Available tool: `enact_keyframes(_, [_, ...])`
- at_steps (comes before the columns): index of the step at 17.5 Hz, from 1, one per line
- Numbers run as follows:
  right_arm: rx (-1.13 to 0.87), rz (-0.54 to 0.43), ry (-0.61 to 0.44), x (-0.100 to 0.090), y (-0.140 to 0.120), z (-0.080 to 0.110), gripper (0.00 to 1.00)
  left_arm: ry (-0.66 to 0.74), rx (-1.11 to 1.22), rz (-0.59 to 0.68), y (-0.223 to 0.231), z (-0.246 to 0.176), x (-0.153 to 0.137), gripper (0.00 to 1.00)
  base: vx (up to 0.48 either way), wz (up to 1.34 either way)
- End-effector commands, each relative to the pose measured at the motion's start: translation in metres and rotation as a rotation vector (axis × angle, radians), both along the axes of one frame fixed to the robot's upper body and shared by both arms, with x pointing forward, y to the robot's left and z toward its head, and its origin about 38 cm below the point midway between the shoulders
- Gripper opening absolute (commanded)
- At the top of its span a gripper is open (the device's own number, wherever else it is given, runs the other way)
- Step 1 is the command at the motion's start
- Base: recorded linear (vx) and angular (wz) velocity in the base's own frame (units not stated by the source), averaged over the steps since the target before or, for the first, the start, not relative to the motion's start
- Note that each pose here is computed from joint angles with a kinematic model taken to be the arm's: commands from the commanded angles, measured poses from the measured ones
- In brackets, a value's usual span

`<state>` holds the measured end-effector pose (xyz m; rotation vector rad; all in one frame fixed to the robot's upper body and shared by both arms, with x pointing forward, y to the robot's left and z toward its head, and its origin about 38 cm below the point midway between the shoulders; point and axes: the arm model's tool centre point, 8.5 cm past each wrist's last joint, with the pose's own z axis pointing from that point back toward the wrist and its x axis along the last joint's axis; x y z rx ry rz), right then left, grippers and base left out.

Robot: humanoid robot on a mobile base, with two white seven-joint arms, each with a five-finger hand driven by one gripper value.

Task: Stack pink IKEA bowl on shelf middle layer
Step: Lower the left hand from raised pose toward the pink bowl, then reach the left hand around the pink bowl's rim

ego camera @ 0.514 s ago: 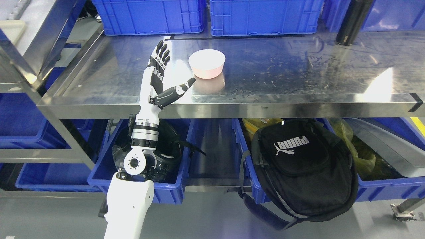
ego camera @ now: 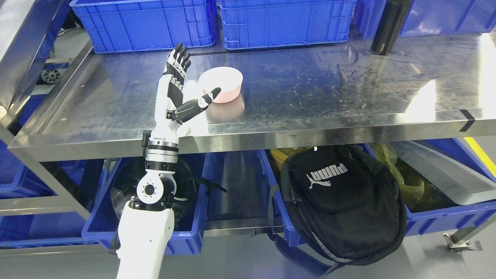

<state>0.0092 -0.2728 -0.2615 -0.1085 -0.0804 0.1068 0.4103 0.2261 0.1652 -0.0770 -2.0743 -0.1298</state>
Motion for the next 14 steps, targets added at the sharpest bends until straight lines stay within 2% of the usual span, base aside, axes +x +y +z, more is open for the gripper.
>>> enact_keyframes(1, [-0.017,0.000,0.006,-0.009,-0.011,0.001,1.00,-0.074,0.475,-0.002,0.059,0.038,0.004,1.00,0.086,-0.07])
enact_keyframes(3, [-0.017,0.000,0.006,-0.009,-0.011,0.001,1.00,-0.098,0.741,-0.048,0.062,0.056,0.005,1.00,0.082,-0.05])
enact_keyframes(6, [-0.017,0.000,0.006,-0.009,-0.011,0.001,1.00,-0.041,0.991,-0.169,0.067,0.055,0.006,1.00,0.073,-0.03])
enact_keyframes(8, [-0.017,0.000,0.006,-0.009,-0.011,0.001,1.00,-0.014,1.110,-0.205,0.081,0.064,0.007,0.98,0.059,-0.05])
enact_keyframes(11, [-0.017,0.000,0.006,-0.009,-0.011,0.001,1.00,-0.029,1.177,-0.285,0.073,0.073,0.010,0.99,0.035,-0.06])
enact_keyframes(14, [-0.017,0.000,0.006,-0.009,-0.011,0.001,1.00,-0.101,1.039,-0.306,0.038,0.067,0.011,1.00,0.018,-0.01])
